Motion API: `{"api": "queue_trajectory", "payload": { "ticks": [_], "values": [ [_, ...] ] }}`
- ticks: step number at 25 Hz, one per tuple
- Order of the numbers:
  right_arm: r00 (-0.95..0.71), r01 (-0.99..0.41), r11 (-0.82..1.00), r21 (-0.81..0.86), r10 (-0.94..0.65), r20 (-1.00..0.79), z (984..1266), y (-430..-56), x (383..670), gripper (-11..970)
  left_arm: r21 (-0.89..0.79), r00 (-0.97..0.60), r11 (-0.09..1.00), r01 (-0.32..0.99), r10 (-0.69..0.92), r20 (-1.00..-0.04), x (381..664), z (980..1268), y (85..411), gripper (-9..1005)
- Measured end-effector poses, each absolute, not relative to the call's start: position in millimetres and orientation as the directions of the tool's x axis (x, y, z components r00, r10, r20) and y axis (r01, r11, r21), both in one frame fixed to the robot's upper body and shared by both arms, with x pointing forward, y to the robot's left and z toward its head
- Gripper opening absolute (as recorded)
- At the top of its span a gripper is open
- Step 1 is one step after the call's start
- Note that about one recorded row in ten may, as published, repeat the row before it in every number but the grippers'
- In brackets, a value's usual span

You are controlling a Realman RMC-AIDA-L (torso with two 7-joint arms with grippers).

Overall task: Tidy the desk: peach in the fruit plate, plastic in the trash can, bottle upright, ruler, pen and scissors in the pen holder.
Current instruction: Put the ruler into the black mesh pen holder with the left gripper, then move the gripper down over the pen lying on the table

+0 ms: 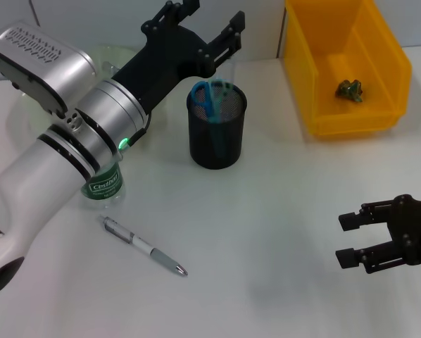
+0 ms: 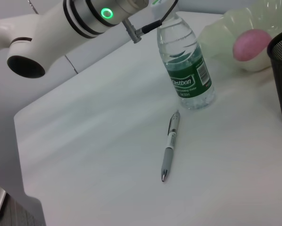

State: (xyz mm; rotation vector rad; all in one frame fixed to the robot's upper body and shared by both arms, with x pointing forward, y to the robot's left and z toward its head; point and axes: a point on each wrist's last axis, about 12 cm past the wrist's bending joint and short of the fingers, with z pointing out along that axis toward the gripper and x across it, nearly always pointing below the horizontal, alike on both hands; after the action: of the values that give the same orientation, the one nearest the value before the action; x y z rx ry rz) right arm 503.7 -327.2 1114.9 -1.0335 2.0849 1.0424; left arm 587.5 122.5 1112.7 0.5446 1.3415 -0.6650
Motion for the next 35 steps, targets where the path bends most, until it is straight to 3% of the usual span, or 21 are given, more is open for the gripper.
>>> {"api": "queue_trajectory", "payload": {
  "ticks": [2,12,13,20,30,35],
  "values": [
    [-0.529,-0.834,0.394,0.385,-0.378,-0.759,1114.9,-327.3,503.7,808,-0.025,0.094,0.697,0.716,-0.131,-0.987,585.9,1112.9,121.5,783],
    [-0.526,-0.837,0.391,0.383,-0.377,-0.762,1116.1,-327.2,504.3,808,-0.074,0.038,0.637,0.768,-0.161,-0.986,573.7,1114.2,115.7,778],
    [-0.524,-0.838,0.39,0.382,-0.376,-0.764,1117.0,-327.2,505.0,808,-0.087,-0.008,0.593,0.801,-0.135,-0.991,565.6,1118.9,114.1,778],
    [-0.518,-0.84,0.391,0.375,-0.378,-0.767,1119.2,-328.1,506.7,808,-0.083,-0.058,0.552,0.829,-0.062,-0.996,555.2,1132.0,117.7,776],
    [-0.507,-0.847,0.388,0.364,-0.381,-0.773,1122.5,-327.6,509.5,806,-0.156,-0.224,0.499,0.853,0.079,-0.971,556.4,1153.5,144.7,776],
    [-0.504,-0.848,0.387,0.361,-0.382,-0.774,1123.4,-327.8,510.3,807,-0.128,-0.236,0.431,0.893,0.207,-0.95,553.8,1166.6,162.4,776]
  ]
}}
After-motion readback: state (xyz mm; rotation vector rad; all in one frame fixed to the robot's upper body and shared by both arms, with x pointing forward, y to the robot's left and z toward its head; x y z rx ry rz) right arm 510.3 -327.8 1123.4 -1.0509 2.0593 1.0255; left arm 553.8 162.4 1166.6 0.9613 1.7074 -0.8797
